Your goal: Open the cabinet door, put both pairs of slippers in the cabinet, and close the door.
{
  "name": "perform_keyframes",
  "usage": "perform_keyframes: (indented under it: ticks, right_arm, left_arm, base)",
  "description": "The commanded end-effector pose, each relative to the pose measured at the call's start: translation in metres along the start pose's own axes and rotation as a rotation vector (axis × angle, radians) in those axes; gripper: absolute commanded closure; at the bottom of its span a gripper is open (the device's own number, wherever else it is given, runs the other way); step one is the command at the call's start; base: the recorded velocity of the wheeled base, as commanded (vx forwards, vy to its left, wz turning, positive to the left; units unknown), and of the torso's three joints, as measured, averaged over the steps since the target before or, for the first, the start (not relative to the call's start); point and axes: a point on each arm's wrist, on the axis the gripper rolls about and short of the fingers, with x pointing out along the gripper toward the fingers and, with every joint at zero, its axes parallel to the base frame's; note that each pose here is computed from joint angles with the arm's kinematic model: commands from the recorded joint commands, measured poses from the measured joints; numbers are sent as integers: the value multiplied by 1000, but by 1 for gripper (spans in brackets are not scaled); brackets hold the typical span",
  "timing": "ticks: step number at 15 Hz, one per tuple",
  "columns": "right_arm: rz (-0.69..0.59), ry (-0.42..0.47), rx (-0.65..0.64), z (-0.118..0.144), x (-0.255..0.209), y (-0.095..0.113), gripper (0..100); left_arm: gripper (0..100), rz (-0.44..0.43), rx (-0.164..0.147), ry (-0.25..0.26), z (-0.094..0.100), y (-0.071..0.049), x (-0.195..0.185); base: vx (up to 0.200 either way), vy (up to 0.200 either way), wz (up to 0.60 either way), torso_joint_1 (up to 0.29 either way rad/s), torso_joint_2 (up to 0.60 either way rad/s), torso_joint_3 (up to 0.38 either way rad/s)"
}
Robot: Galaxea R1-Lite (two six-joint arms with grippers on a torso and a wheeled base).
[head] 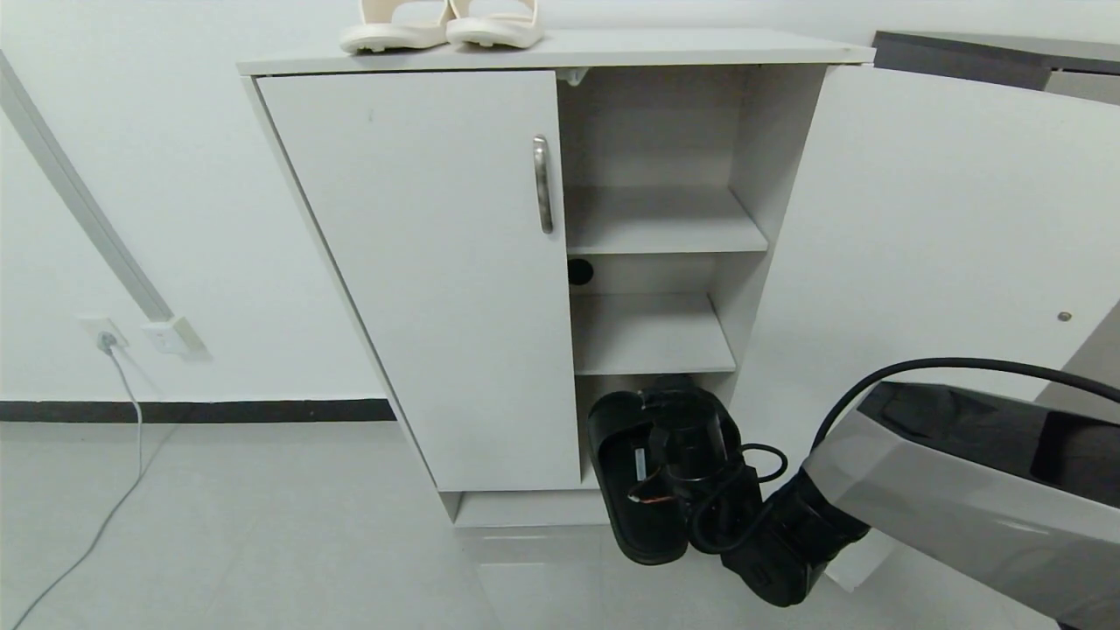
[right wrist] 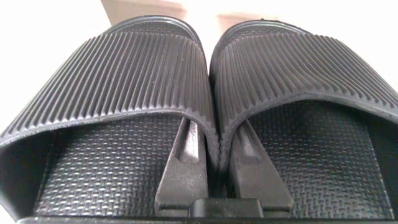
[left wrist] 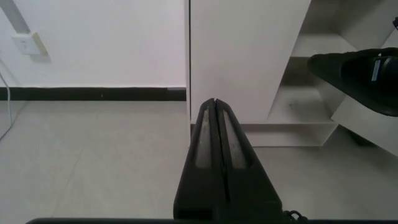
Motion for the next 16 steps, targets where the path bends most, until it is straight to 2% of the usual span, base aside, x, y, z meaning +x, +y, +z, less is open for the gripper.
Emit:
perform_keyframes:
  ticks: [1, 4, 8, 16]
  right_arm:
    - [-1, 1, 7, -1, 1, 1, 100]
    - [-3, -13, 22, 2, 0, 3, 100]
    - [-6, -102, 43, 9, -2, 7, 100]
    - [-40, -139, 58, 14, 2, 1, 100]
  left_arm:
    - [100, 0, 0, 1, 0, 0, 0]
    - [100, 0, 0, 1, 0, 0, 0]
    - [100, 2, 3, 1, 0, 0, 0]
    - [100, 0, 0, 1, 0, 0, 0]
  base:
    - [0, 0, 0, 7, 2, -193]
    - [0, 0, 0, 4, 4, -190]
    - [0, 0, 0, 3, 2, -23]
    - [0, 0, 0, 0, 0, 0]
